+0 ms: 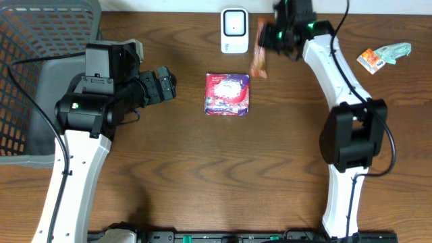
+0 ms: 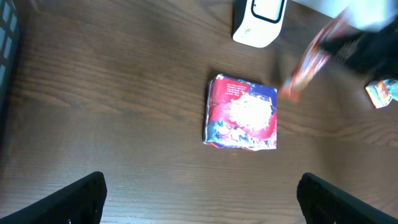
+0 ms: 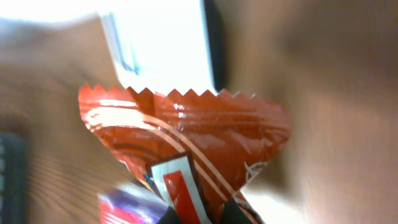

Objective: Scan the item barcode
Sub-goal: 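Raise the chocolate bar to the scanner with the right gripper, then carry the chocolate bar to the far right corner and drop it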

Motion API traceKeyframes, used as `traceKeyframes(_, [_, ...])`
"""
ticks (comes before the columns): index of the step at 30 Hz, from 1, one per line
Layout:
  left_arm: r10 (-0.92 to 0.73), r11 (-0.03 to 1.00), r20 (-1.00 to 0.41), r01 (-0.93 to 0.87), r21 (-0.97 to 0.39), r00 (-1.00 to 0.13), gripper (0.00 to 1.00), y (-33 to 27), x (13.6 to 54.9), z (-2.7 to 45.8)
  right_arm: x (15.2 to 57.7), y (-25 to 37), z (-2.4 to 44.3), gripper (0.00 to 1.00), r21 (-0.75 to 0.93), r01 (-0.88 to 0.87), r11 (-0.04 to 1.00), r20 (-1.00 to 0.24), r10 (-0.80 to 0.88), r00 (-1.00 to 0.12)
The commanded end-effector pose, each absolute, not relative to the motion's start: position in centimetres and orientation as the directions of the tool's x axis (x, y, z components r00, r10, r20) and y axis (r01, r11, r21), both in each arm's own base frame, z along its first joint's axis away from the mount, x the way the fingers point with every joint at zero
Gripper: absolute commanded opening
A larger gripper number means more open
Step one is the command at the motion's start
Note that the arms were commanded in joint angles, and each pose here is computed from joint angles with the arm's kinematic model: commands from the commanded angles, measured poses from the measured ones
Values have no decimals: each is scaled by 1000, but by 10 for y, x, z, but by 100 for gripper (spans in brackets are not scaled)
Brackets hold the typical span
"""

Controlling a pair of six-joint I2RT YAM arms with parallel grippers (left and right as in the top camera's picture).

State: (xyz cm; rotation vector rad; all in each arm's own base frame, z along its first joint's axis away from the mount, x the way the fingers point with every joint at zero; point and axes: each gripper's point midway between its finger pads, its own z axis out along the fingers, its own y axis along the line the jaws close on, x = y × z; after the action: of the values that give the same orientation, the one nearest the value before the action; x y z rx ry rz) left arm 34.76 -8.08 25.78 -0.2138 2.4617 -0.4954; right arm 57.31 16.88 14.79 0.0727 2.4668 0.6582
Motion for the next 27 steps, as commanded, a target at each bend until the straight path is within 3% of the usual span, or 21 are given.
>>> traceKeyframes(1, [-259,921,-550,-31,-389,-794,98,-79,347,260,585,193,190,1,459,-189,868,-641,177,-747])
traceKeyframes(10, [-259,921,-549,-31,-389,-795,98,-79,347,260,618,226,166,1,381,-137,914,-745,215,-632])
traceKeyframes(15, [-259,921,-550,-31,-389,-794,98,-79,347,260,626,214,184,1,365,-111,924,-781,239,-578])
traceKeyframes(22, [-259,921,-550,-31,-389,-794,98,-79,347,260,625,75,242,1,272,153,950,-819,312,-482])
traceKeyframes(27, [-259,921,-550,-31,-389,-794,98,-79,347,260,614,-31,211,1,217,344,913,-762,379,-525])
